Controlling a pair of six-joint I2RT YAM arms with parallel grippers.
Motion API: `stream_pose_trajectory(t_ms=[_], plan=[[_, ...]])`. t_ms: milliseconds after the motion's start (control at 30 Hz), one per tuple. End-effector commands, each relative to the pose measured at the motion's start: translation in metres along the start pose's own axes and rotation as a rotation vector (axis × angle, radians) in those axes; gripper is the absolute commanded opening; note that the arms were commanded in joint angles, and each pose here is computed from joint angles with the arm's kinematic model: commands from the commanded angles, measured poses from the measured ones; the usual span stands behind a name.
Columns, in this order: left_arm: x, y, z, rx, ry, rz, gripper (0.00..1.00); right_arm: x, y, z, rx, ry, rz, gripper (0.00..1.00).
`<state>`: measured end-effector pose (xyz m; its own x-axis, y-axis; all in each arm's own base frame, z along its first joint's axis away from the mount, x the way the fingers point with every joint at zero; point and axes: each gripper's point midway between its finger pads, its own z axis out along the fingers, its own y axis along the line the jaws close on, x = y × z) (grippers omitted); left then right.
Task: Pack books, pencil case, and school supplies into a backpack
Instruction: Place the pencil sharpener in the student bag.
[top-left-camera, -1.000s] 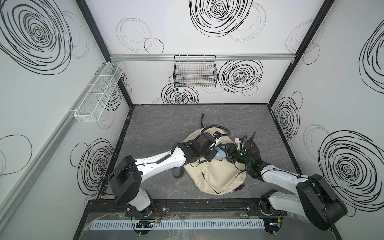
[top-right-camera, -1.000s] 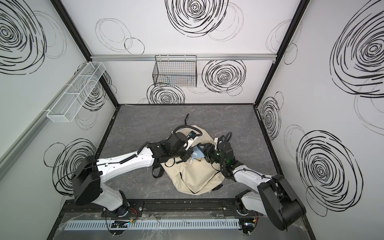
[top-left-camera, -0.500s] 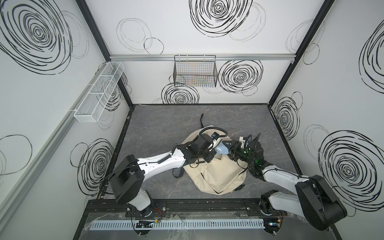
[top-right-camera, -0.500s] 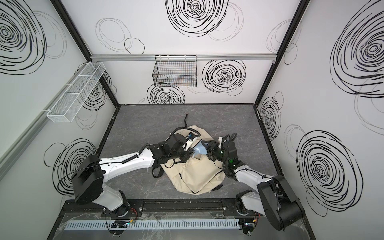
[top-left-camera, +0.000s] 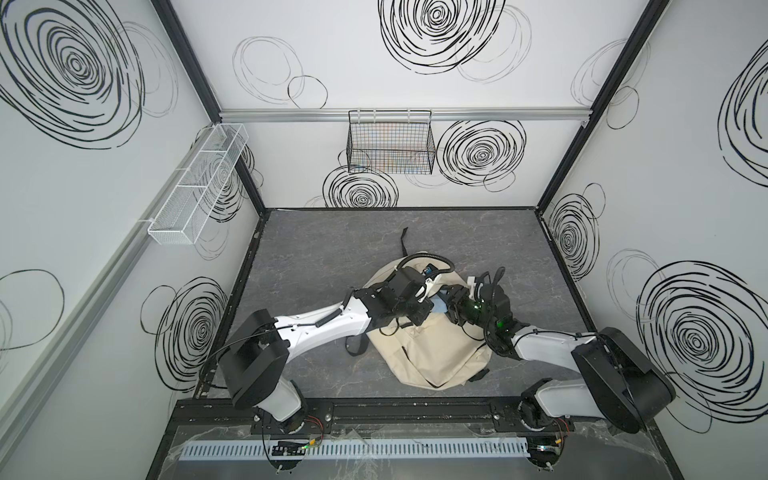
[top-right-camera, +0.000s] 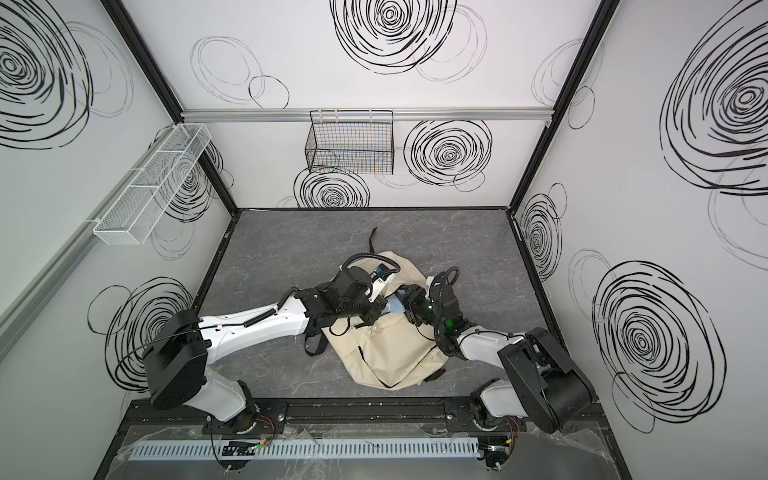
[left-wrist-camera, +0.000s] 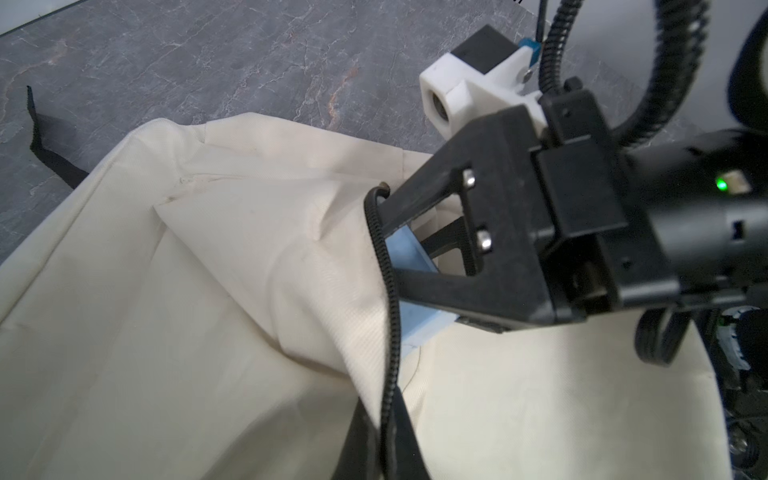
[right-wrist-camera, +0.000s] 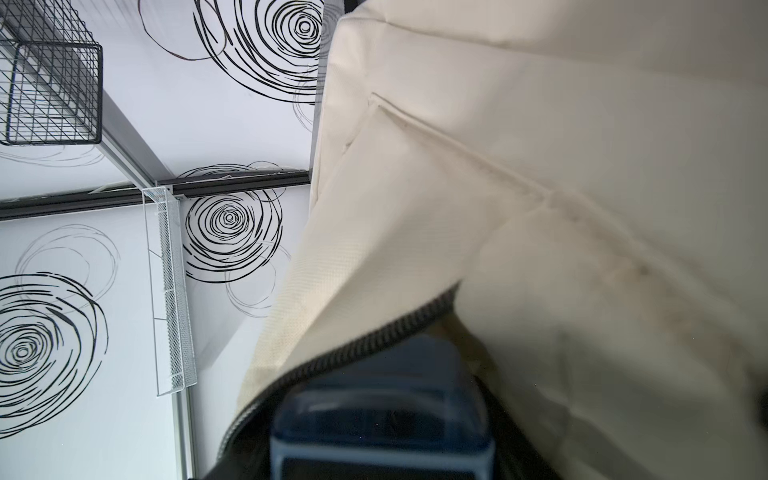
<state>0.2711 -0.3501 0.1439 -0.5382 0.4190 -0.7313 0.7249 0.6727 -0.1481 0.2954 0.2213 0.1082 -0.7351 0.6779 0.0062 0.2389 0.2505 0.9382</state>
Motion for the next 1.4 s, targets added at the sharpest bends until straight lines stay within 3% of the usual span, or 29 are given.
stream_pose_trajectory(t_ms=[0,267,467,633,767,1000,1233,1367], plan=[[-0.036,-0.02,-0.006,0.091,-0.123,-0.002,0.0,0.01,0.033,0.005,-0.094,0.02,-0.058,0.38],[-0.028,-0.019,-0.003,0.093,-0.111,-0.014,0.0,0.015,0.055,0.015,-0.134,0.074,-0.141,0.4],[-0.024,-0.015,-0.004,0.085,-0.109,-0.012,0.0,0.004,0.037,0.007,-0.168,0.081,-0.037,0.39],[-0.022,-0.019,-0.003,0.111,-0.108,-0.012,0.0,0.001,0.037,0.026,-0.056,0.115,-0.189,0.57],[-0.019,-0.015,-0.002,0.097,-0.104,-0.013,0.0,0.012,0.03,0.038,0.018,0.212,-0.241,0.63],[-0.026,-0.003,-0.009,0.072,-0.136,-0.037,0.0,0.001,-0.005,0.015,0.203,0.195,-0.305,0.76],[-0.023,0.008,-0.01,0.054,-0.138,-0.051,0.0,-0.013,-0.014,-0.002,0.27,0.175,-0.348,0.78],[-0.023,0.008,-0.01,0.057,-0.141,-0.052,0.0,-0.017,-0.016,-0.005,0.274,0.159,-0.376,0.74]])
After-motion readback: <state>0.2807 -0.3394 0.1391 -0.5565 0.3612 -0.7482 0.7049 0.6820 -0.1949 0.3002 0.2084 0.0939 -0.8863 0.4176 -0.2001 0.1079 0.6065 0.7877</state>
